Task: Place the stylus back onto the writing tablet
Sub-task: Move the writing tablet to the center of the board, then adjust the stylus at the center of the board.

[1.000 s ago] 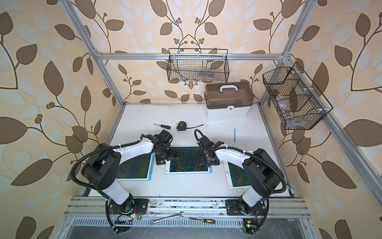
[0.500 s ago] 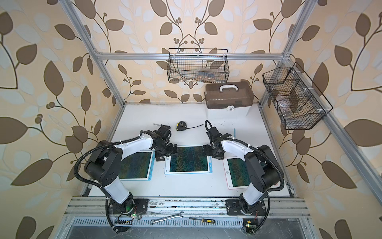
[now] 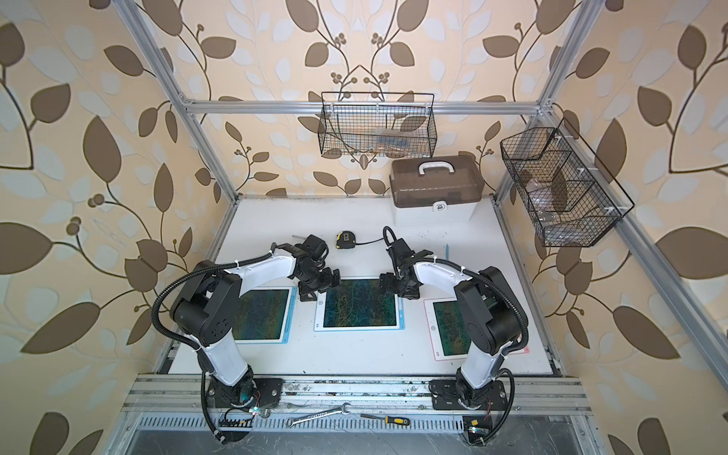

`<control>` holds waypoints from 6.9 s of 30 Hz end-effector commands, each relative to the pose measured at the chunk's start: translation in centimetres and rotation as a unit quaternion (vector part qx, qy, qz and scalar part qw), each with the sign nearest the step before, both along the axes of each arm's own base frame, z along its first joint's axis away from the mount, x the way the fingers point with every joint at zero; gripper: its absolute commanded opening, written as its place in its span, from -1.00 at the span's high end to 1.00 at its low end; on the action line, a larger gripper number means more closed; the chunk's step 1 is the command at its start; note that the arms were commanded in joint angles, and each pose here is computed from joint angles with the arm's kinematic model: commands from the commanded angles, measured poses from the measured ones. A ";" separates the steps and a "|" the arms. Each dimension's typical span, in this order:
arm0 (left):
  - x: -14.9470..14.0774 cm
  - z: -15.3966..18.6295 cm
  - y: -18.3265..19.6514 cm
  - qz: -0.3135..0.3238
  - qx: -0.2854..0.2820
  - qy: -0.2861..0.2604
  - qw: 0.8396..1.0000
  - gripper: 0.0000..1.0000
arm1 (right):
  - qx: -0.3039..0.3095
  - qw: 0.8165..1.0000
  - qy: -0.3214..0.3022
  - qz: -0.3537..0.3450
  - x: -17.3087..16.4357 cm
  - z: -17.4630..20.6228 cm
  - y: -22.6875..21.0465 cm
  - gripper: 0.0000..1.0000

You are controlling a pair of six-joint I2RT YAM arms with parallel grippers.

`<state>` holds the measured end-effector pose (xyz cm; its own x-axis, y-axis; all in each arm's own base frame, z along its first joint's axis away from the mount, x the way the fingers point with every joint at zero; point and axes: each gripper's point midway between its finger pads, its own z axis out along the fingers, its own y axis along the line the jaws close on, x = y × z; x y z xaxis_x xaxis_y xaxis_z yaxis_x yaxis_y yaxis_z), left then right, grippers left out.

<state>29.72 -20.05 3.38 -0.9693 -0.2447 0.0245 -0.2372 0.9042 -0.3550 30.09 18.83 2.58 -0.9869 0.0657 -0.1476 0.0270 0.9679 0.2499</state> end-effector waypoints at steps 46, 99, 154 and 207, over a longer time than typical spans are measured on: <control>-1.8 2.9 1.4 0.008 0.002 -0.009 1.000 -0.98 | -0.018 1.000 0.009 -0.001 -2.1 1.7 -1.5 -0.66; 1.8 9.2 -2.6 -0.010 -0.043 -0.083 0.996 -0.98 | -0.100 0.986 -0.021 -0.134 14.0 2.8 -21.0 -0.54; 1.5 7.8 -2.8 0.001 -0.049 -0.071 0.996 -0.98 | -0.096 0.994 0.021 -0.043 13.5 -2.4 -12.8 -0.22; 2.7 8.3 -3.9 -0.023 -0.051 -0.074 0.996 -0.98 | -0.078 0.996 0.012 -0.044 5.7 1.0 -11.1 -0.20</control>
